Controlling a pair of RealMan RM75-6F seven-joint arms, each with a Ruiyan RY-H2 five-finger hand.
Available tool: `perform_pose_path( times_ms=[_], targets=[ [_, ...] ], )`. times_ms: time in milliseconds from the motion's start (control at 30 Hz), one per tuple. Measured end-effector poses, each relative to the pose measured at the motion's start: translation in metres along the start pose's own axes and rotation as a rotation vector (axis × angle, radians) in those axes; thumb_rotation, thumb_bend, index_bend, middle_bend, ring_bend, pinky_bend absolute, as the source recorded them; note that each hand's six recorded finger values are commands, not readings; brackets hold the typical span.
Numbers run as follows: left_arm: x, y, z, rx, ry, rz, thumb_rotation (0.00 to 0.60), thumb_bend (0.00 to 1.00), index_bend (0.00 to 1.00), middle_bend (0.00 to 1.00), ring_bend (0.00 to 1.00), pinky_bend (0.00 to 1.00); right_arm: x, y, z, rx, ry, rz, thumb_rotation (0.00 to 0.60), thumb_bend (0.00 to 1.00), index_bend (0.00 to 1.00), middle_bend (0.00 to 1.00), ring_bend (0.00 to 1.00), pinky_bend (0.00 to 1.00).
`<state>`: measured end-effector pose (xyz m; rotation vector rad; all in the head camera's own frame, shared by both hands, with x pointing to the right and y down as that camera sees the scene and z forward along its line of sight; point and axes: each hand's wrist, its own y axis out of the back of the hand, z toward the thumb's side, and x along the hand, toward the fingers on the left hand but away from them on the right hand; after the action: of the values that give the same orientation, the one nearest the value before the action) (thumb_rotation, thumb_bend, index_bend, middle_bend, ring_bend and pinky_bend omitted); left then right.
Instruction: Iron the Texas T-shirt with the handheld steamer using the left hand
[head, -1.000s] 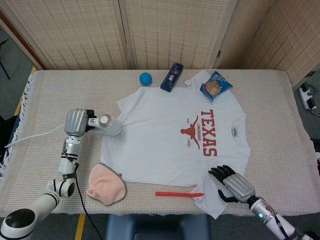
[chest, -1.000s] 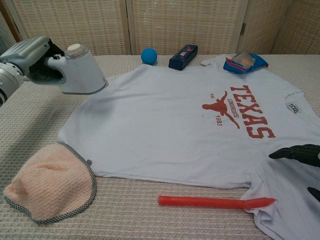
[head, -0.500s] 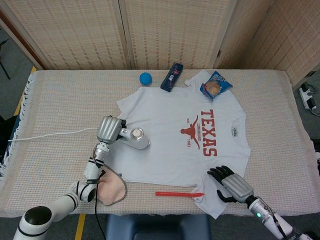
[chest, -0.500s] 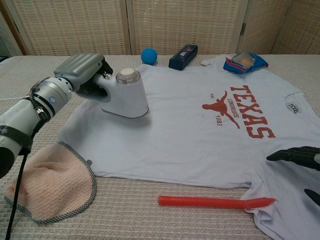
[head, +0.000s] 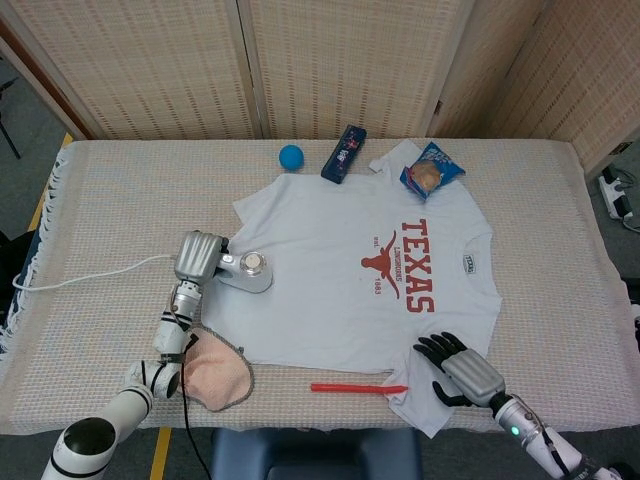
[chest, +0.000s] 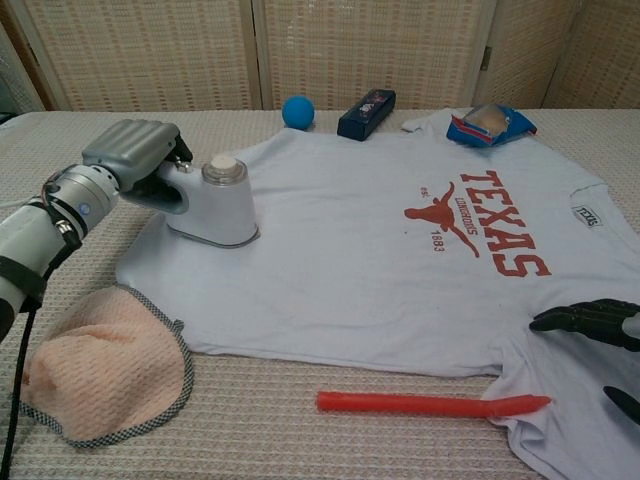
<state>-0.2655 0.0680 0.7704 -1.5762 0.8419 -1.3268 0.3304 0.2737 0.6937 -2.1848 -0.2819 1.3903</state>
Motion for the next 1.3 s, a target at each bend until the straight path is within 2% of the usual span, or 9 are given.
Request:
perform_pose_path(
  times_ms=[200, 367, 500, 600, 800, 1000, 1300],
  targets=[
    [-0.009, -0.005, -0.053, 0.036, 0.099, -0.036, 0.6, 0.34, 0.89, 0.94, 0.79, 0.68, 0.002, 0.001, 0.0, -0.006, -0.006, -0.01, 0.403, 0.62, 0.0, 0.03, 0.0, 0.0],
    [-0.021, -0.005, -0.099, 0.018, 0.201, -0.055, 0.6, 0.34, 0.89, 0.94, 0.79, 0.68, 0.004, 0.001, 0.003, -0.004, -0.001, -0.015, 0.401, 0.62, 0.0, 0.03, 0.0, 0.0],
    [-0.03, 0.002, -0.122, -0.032, 0.241, -0.025, 0.6, 0.34, 0.88, 0.94, 0.79, 0.68, 0.004, 0.002, 0.005, -0.001, 0.004, -0.018, 0.4, 0.62, 0.0, 0.03, 0.0, 0.0],
    [-0.036, 0.013, -0.128, -0.072, 0.229, 0.027, 0.6, 0.34, 0.88, 0.94, 0.79, 0.68, 0.003, 0.002, 0.006, 0.0, 0.009, -0.019, 0.401, 0.62, 0.0, 0.03, 0.0, 0.0],
    [-0.047, 0.03, -0.105, -0.13, 0.098, 0.121, 0.6, 0.34, 0.88, 0.94, 0.79, 0.68, 0.001, 0.003, 0.009, 0.001, 0.022, -0.019, 0.402, 0.62, 0.0, 0.03, 0.0, 0.0],
    [-0.062, 0.026, -0.055, -0.171, -0.054, 0.113, 0.6, 0.34, 0.88, 0.94, 0.79, 0.68, 0.002, 0.003, 0.007, -0.002, 0.019, -0.018, 0.404, 0.62, 0.0, 0.03, 0.0, 0.0],
    [-0.088, 0.013, 0.0, -0.018, -0.254, 0.084, 0.6, 0.34, 0.88, 0.94, 0.79, 0.69, 0.004, 0.003, 0.004, -0.007, 0.009, -0.02, 0.4, 0.62, 0.0, 0.04, 0.0, 0.0]
  ],
)
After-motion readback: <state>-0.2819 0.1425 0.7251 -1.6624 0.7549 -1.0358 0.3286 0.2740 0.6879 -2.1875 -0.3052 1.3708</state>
